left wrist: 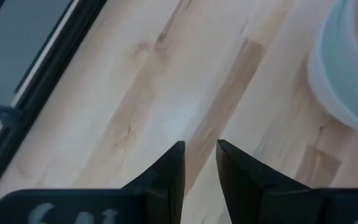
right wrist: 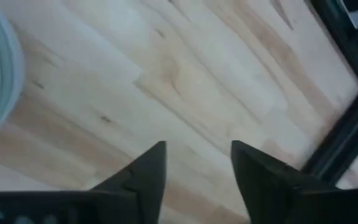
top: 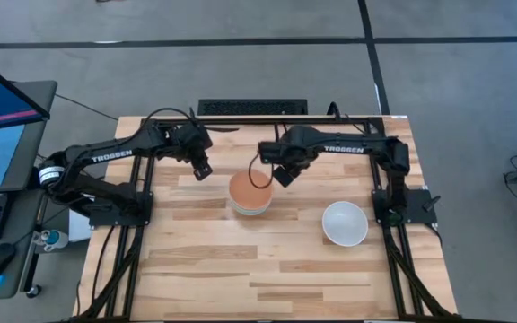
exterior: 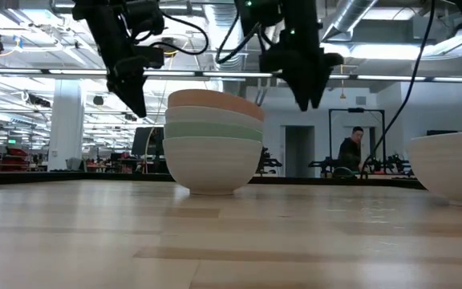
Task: Nest bowls inside each other
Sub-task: Stack the white bowl on top of the orange bowl
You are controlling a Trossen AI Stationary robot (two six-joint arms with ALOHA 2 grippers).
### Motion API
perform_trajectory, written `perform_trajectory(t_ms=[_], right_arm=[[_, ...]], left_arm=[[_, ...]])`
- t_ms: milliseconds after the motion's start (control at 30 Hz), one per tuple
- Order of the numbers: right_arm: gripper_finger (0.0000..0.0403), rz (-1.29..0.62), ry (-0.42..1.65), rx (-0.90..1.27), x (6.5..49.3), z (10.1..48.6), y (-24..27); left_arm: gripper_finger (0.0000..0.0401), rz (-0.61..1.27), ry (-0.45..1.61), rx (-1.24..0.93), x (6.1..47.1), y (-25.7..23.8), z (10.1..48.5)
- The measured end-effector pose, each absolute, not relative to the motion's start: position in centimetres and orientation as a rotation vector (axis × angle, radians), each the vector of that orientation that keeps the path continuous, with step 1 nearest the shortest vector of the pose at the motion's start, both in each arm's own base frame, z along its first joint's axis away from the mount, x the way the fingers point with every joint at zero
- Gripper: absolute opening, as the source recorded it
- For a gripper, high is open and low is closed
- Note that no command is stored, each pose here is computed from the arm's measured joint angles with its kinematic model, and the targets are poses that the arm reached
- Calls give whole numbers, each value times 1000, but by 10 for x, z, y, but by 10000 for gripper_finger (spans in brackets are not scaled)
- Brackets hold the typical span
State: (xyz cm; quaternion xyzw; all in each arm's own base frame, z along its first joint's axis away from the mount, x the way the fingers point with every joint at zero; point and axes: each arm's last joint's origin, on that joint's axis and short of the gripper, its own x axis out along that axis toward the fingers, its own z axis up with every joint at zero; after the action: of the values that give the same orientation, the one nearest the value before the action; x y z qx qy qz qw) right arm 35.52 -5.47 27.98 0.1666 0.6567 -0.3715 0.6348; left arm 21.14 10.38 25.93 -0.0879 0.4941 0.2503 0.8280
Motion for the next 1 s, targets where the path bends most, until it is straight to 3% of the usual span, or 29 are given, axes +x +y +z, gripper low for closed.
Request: perform_trajectory(t_ms=[133,300,500,633,833,1000], right_arm=[[235,-839,1371,410,352,298,-32],[236,-783,1100,507,331,345,-3],[222,-845,1108,589,267,377,19],[216,-822,1040,699,233,370,27],[215,-891,1110,836,184,310,32],[217,-892,1143,823,154,290,35]], left_arm=[[83,476,1026,-181,214,103,260],[83,431,1023,-160,215,103,261],[83,349,1017,-139,216,102,261],[83,307,1007,-139,217,101,261],[83,297,1007,-143,217,99,261],[83,308,1001,-182,219,96,261]])
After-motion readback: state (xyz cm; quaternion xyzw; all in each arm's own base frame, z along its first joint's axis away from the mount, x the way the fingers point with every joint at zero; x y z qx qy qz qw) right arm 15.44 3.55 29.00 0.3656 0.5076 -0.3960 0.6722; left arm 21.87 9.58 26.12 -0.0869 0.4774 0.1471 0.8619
